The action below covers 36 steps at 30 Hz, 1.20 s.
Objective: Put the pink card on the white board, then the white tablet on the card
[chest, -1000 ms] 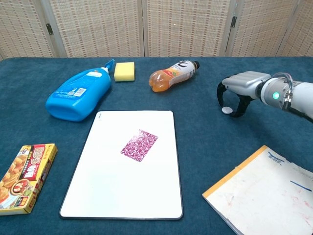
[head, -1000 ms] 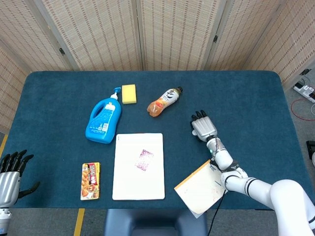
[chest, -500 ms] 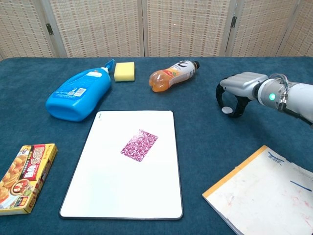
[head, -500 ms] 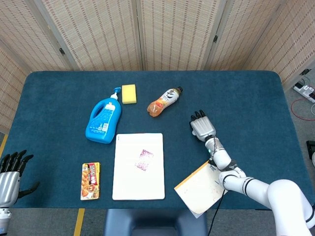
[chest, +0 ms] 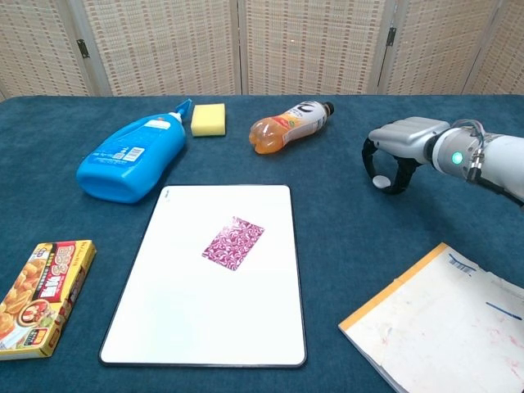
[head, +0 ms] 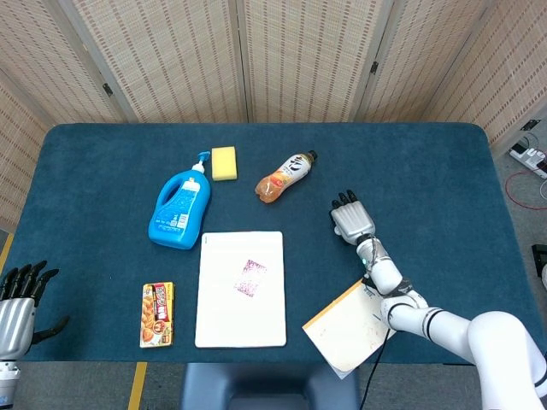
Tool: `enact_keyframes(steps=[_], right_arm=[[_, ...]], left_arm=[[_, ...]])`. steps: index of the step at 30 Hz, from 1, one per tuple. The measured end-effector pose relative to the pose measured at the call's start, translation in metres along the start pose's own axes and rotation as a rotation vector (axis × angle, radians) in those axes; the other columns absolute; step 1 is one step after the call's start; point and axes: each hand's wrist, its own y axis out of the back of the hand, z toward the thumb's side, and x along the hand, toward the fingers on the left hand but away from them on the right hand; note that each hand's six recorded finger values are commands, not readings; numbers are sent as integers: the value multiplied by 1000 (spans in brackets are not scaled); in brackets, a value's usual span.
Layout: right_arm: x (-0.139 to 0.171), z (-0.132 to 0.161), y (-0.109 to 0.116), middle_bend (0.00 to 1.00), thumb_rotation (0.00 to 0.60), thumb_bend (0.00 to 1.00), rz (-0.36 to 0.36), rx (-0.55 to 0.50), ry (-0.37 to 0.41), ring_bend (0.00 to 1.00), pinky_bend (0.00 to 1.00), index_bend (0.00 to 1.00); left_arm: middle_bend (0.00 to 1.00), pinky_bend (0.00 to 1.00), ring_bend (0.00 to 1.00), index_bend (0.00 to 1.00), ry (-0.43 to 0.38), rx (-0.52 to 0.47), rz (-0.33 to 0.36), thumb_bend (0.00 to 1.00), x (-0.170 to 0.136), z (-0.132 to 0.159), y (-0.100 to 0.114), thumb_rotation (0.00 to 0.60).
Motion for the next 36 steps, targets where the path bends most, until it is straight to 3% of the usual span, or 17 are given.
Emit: enact_keyframes(steps=[7,20,29,36], right_arm=[[13,26,10,231,600,343,-7,-25,86,82,0,483],[43,124,32,230,600,344,-31,25,328,84,0,483],[49,180,40,230,600,343,-47,74,416,79,0,483],[48,201,43,227,600,344,-50,86,433,77,0,483]], left_arm=[[111,0,85,206,-3,-2,5,239,0,2,2,600],[111,0,85,206,-4,-3,13,239,-2,3,5,600],[111,0,85,206,-1,-7,11,239,-4,0,5,600],[111,0,85,206,5,-8,11,239,-5,-3,5,600]])
